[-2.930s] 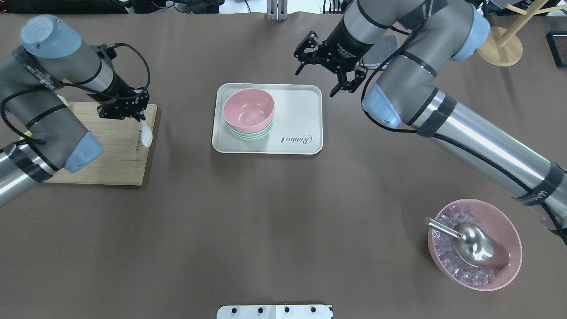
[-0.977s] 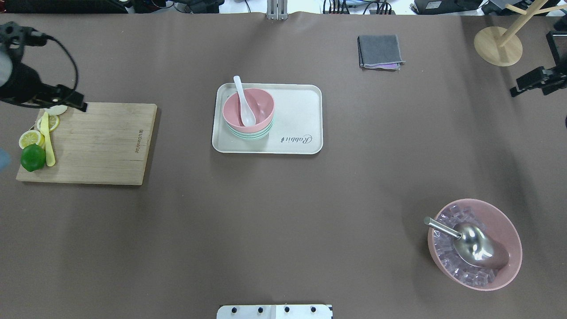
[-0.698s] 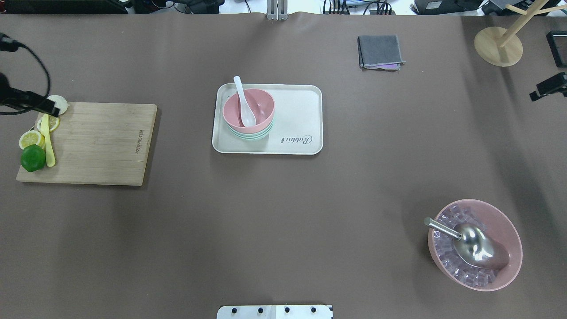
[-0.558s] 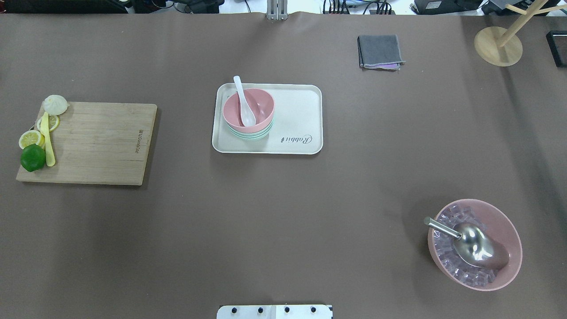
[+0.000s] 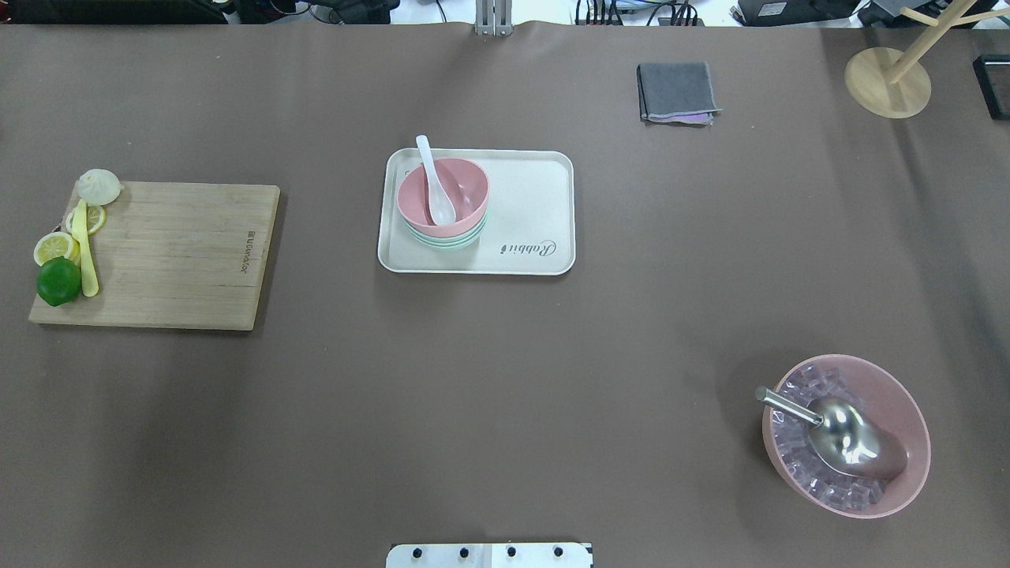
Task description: Stack pink bowl on green and place spoon
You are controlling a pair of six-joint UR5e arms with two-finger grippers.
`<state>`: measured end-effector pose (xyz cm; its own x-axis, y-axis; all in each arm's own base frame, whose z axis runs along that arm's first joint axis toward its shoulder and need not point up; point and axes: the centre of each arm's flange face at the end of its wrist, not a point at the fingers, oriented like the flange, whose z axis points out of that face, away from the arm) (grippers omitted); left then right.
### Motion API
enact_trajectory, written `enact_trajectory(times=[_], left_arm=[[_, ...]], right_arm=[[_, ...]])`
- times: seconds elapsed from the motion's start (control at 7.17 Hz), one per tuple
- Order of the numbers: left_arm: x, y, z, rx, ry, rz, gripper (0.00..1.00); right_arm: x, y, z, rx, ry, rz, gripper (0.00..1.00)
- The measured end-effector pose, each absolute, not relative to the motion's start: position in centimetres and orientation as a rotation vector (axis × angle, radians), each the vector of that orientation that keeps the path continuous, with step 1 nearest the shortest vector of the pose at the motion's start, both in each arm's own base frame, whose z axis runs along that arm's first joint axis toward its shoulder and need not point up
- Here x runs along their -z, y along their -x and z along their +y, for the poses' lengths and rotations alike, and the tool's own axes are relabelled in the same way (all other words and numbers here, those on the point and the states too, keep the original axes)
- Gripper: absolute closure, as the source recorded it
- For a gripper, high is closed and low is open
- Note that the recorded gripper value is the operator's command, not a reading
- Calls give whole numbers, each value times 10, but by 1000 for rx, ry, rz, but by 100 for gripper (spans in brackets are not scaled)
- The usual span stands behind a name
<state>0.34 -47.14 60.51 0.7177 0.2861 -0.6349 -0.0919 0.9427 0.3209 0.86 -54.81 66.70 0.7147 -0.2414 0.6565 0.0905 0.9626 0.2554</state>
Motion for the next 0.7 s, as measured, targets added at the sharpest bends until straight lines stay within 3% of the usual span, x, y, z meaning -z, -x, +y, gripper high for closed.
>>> enact_trajectory(times=[0.7], left_arm=[[-620,-2,-460,-227,-312,749,2]], right_arm=[[-675,-10,-537,172,-197,-753,0]])
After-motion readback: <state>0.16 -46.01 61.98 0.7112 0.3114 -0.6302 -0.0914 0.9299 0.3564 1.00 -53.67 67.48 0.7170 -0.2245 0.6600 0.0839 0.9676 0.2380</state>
